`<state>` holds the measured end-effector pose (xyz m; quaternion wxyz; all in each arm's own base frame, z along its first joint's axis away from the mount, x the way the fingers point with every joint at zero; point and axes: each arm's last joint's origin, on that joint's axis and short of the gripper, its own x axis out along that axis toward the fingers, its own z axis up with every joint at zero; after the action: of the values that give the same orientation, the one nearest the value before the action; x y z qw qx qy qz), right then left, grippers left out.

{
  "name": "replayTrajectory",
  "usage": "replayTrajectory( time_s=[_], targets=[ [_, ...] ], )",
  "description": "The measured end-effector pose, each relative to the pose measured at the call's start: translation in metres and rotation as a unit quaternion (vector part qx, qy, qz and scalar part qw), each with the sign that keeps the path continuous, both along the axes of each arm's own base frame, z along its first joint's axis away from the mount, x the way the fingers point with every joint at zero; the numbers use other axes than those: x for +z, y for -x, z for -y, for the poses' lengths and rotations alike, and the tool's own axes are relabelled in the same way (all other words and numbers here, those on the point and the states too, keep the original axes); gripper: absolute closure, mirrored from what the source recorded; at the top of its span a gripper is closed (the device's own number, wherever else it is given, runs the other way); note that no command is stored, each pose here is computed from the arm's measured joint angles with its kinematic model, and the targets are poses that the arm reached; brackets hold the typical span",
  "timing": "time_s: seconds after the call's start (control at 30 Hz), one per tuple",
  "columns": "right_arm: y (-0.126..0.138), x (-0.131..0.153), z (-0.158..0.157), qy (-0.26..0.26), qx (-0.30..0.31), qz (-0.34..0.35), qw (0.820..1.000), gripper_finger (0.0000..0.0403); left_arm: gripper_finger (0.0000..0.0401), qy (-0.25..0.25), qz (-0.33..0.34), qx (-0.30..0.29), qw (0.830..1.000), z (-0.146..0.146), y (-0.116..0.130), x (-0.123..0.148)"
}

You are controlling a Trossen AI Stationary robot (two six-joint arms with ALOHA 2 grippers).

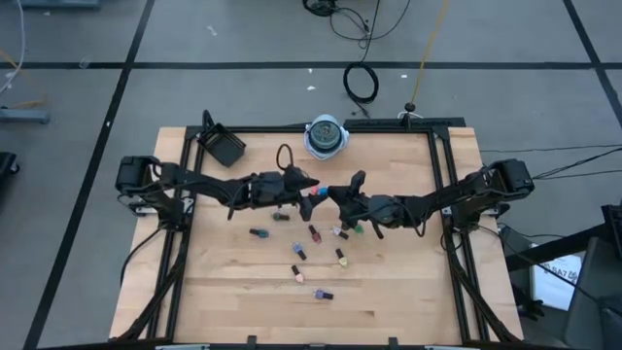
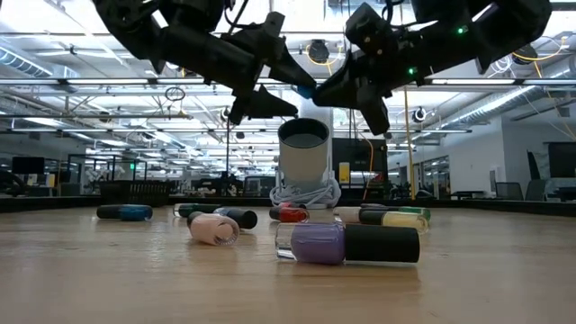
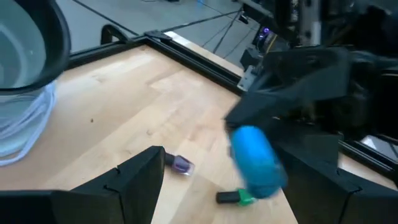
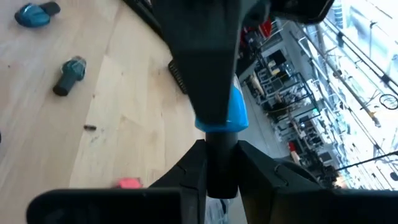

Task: Pick & Place Nail Polish
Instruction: Put the light blue nail polish bottle into the black bin

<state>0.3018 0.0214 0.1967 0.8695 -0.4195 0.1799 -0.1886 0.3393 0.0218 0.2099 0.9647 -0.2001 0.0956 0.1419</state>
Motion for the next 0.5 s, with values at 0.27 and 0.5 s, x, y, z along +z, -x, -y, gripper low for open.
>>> replayTrajectory(
  time_s=[0.27, 0.5],
  targets=[
    [-0.0004, 0.0005, -0.0004, -0.003, 0.01, 0.003, 1.0, 0.0351, 0.0107, 0.001, 0.019, -0.006, 1.0, 0.0006, -0.0009, 0.0037],
    [-0.0005, 0.0005, -0.0005, -0.003, 0.012, 0.004, 1.0, 0.0351, 0.0107, 0.016, 0.024, -0.022, 0.999, 0.0043, -0.0043, 0.0089]
  ],
)
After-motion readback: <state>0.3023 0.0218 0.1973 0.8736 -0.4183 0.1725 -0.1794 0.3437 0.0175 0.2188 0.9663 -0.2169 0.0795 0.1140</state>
